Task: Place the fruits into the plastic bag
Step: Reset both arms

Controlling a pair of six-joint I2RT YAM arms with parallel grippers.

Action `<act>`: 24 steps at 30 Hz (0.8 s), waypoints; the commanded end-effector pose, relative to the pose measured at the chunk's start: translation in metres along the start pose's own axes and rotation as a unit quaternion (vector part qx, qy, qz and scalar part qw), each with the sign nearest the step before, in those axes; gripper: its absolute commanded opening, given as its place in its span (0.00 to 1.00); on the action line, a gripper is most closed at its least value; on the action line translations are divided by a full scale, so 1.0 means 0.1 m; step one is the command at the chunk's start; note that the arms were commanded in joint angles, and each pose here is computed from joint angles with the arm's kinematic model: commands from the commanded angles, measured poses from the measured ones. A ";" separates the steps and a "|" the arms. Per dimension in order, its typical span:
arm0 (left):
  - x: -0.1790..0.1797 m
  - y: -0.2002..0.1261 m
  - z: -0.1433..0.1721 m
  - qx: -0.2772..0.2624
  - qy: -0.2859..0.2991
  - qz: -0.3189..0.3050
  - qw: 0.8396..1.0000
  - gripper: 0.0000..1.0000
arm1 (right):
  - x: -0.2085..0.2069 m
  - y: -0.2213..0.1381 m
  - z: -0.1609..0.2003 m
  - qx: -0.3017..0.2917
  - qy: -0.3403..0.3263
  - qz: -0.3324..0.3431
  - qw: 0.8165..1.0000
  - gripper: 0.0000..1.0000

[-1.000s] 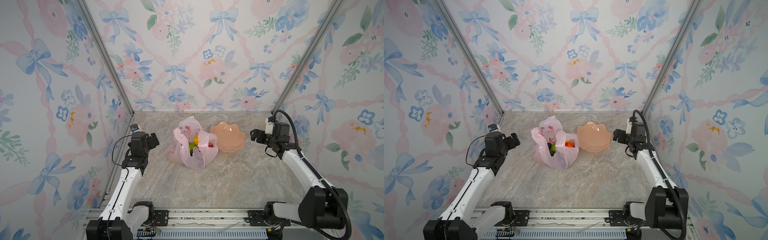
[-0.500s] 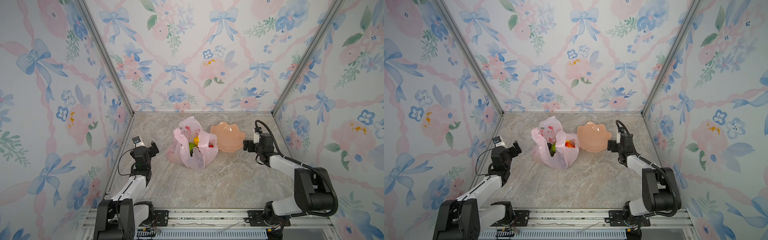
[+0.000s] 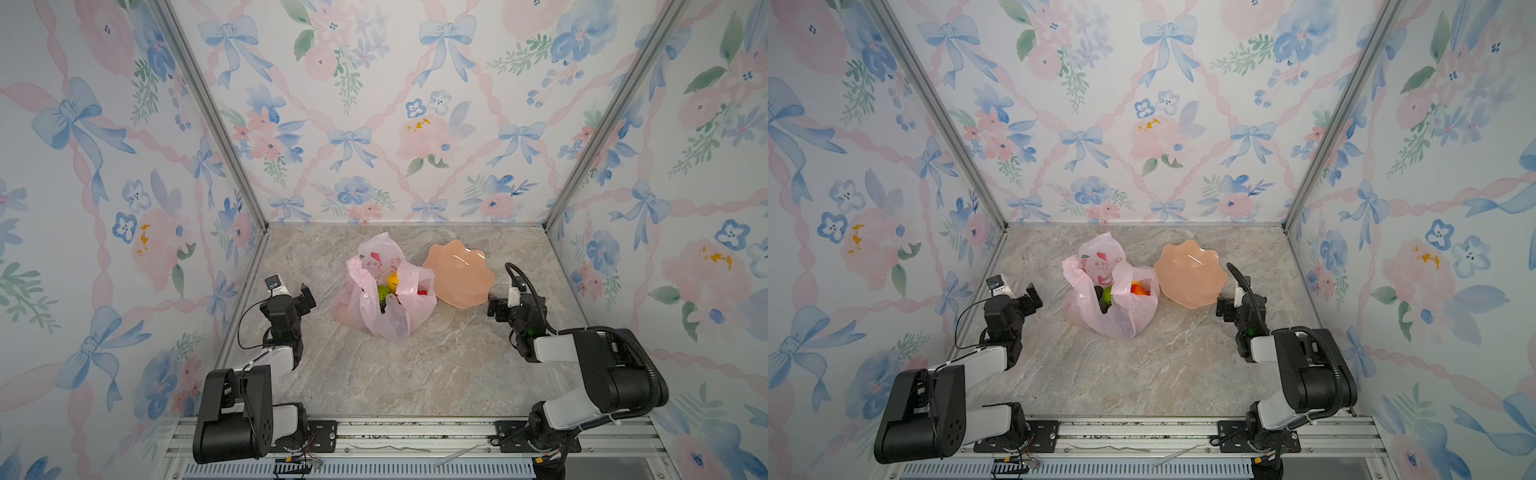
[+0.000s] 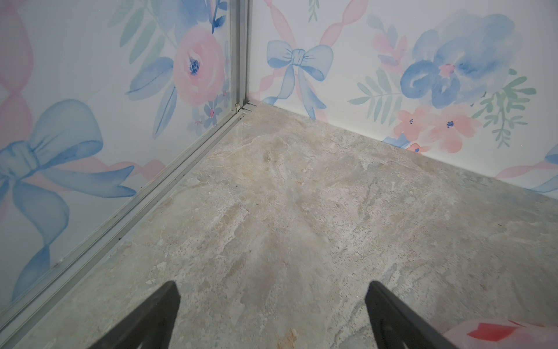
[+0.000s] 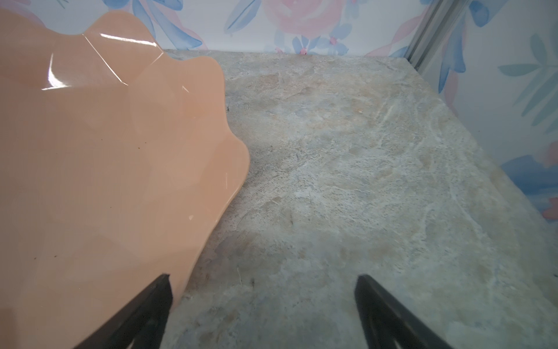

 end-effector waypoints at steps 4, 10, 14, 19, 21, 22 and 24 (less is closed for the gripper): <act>0.02 0.03 0.10 -0.015 0.012 0.024 1.000 0.98 | -0.04 -0.04 -0.19 -0.067 -0.003 0.010 0.998 0.97; -0.03 0.09 0.11 -0.023 0.020 0.053 0.998 0.98 | 0.04 -0.13 -0.17 -0.091 -0.022 0.015 0.995 0.96; -0.03 0.06 0.11 -0.025 0.018 0.055 0.998 0.98 | 0.04 -0.13 -0.16 -0.091 -0.023 0.019 0.995 0.97; -0.09 -0.11 0.16 -0.062 0.040 0.063 0.995 0.98 | 0.04 -0.13 -0.16 -0.091 -0.023 0.020 0.995 0.96; -0.13 -0.17 0.19 -0.075 0.052 0.066 0.994 0.98 | 0.04 -0.13 -0.17 -0.093 -0.023 0.021 0.995 0.97; -0.15 -0.19 0.22 -0.076 0.060 0.069 0.993 0.98 | 0.04 -0.14 -0.16 -0.096 -0.024 0.020 0.995 0.96; -0.18 -0.18 0.27 -0.076 0.069 0.078 0.992 0.98 | 0.05 -0.17 -0.15 -0.102 -0.024 0.020 0.994 0.96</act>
Point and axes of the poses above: each gripper's point midway between its finger pads, its own y axis out along the fingers, its own x axis along the line the jaws close on, z = x × y, the point moved 7 cm from there along -y, back along the fingers, and after that the axes turned 9 degrees about -y, right-handed, at the moved point
